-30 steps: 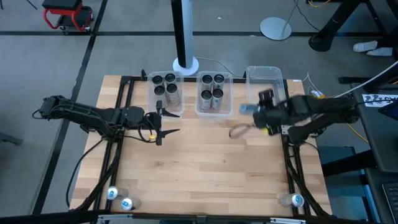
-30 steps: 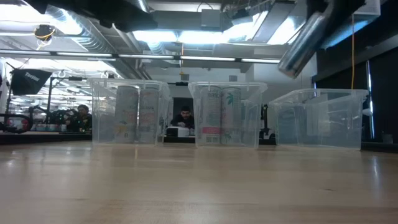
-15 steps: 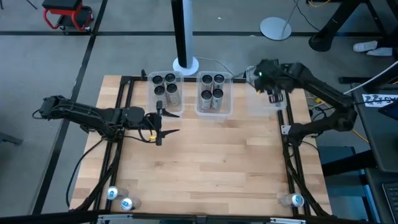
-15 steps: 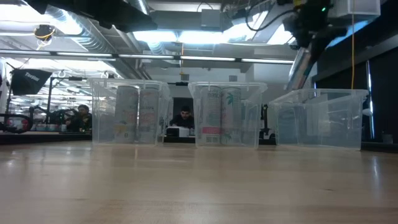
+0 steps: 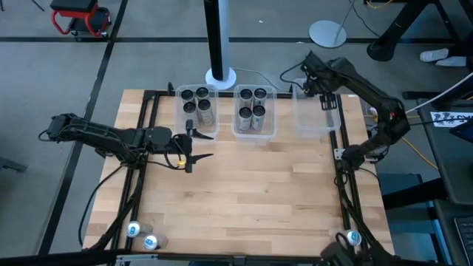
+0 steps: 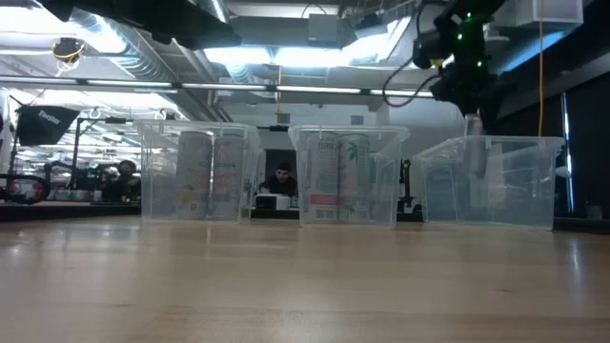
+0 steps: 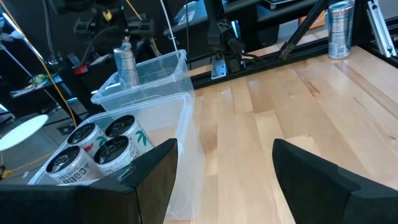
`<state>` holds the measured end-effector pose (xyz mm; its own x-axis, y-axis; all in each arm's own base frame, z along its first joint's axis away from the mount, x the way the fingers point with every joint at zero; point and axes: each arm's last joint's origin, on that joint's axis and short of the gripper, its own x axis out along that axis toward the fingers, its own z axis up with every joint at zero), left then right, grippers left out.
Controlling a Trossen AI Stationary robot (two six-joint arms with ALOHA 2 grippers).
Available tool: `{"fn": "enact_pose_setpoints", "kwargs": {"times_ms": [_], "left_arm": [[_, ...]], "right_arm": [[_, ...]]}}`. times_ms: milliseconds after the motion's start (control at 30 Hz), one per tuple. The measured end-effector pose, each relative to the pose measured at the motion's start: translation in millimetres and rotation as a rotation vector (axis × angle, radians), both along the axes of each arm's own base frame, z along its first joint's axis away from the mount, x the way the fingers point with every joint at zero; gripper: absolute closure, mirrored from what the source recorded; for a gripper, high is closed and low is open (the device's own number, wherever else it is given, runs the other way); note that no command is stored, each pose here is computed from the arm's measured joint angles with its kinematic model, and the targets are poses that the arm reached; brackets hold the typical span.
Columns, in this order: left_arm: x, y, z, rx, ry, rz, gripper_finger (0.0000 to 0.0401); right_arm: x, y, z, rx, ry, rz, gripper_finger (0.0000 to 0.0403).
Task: Sort soda cans
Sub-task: Put the top right white and blue soda can into the right transparent bin, then put the far right white and blue soda can into the right transparent bin
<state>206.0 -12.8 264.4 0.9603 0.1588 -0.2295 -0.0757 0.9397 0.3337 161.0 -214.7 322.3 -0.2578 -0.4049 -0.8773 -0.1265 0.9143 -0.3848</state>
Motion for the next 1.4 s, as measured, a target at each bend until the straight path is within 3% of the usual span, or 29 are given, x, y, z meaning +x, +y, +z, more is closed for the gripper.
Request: {"fn": "enact_pose_setpoints", "kwargs": {"times_ms": [300, 633, 833, 1167, 1400], "left_arm": [[0.0, 0.0, 0.1, 0.006, 0.001, -0.001, 0.0150], [0.0, 0.0, 0.0, 0.007, 0.001, -0.002, 0.0150], [0.0, 0.0, 0.0, 0.007, 0.001, -0.002, 0.0150], [0.0, 0.0, 0.1, 0.007, 0.000, -0.002, 0.0150], [0.0, 0.0, 0.1, 0.011, 0.001, -0.003, 0.0150]], "right_arm": [[-1.0, -30.6, -22.7, 0.035, 0.002, -0.061, 0.0177], [8.0, -44.4, -62.4, 0.105, 0.052, -0.066, 0.0176], [11.1, -48.3, -75.5, 0.103, 0.053, -0.064, 0.0134], [9.2, -48.9, -74.6, 0.068, 0.138, -0.069, 0.0109], [10.1, -40.5, -39.1, 0.107, 0.202, -0.066, 0.0108]]}}
